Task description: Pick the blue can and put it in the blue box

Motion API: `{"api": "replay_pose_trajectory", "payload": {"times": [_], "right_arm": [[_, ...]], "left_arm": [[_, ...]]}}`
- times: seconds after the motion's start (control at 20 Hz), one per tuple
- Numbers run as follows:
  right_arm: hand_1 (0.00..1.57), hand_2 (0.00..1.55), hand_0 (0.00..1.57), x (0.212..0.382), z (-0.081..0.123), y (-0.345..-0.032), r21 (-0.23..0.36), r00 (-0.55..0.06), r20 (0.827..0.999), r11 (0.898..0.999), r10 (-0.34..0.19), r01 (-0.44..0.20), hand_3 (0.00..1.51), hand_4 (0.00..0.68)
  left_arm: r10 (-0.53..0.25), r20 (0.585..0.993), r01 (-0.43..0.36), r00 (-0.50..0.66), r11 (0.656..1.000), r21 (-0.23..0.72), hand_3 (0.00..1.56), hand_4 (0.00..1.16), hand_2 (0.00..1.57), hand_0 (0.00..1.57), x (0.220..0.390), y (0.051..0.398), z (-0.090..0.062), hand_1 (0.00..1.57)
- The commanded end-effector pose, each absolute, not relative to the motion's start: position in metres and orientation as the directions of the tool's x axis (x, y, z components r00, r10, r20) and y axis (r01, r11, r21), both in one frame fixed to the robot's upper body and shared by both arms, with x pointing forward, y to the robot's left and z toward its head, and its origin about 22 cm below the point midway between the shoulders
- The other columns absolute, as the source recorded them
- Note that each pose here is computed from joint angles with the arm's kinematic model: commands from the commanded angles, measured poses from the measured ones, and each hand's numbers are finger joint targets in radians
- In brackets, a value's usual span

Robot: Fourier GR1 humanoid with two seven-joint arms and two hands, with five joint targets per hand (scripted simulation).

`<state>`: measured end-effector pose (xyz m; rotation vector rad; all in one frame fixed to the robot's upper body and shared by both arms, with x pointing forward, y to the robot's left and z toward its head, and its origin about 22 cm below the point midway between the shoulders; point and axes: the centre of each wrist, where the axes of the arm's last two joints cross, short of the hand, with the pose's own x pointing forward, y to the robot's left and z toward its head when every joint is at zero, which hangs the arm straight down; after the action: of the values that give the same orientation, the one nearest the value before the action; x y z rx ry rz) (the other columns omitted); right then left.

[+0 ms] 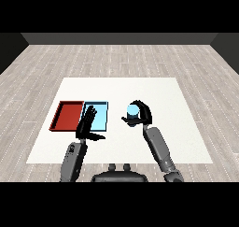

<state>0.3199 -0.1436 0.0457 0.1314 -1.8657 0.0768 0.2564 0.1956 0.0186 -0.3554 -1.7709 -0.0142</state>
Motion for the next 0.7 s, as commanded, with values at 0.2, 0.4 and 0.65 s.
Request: {"api": "replay_pose_trajectory", "payload": {"times": [0.2,0.4,0.65], "right_arm": [[1.45,1.46,1.45,0.324,0.076,-0.129,0.018,-0.303,0.951,0.989,-0.063,-0.148,1.43,0.614],[1.45,1.46,1.45,0.336,0.063,-0.13,-0.011,-0.32,0.946,0.984,-0.047,-0.177,1.43,0.621],[1.44,1.45,1.44,0.345,0.061,-0.125,-0.02,-0.323,0.945,0.98,-0.045,-0.197,1.43,0.606]], "left_arm": [[0.205,0.973,0.275,-0.109,0.947,-0.169,0.0,0.0,0.0,0.0,0.281,0.162,0.024,0.0],[0.163,0.982,0.261,-0.094,0.956,-0.134,0.0,0.0,0.0,0.0,0.286,0.142,0.02,0.0],[0.126,0.985,0.277,-0.114,0.957,-0.09,0.0,0.0,0.0,0.0,0.288,0.138,0.01,0.0]]}}
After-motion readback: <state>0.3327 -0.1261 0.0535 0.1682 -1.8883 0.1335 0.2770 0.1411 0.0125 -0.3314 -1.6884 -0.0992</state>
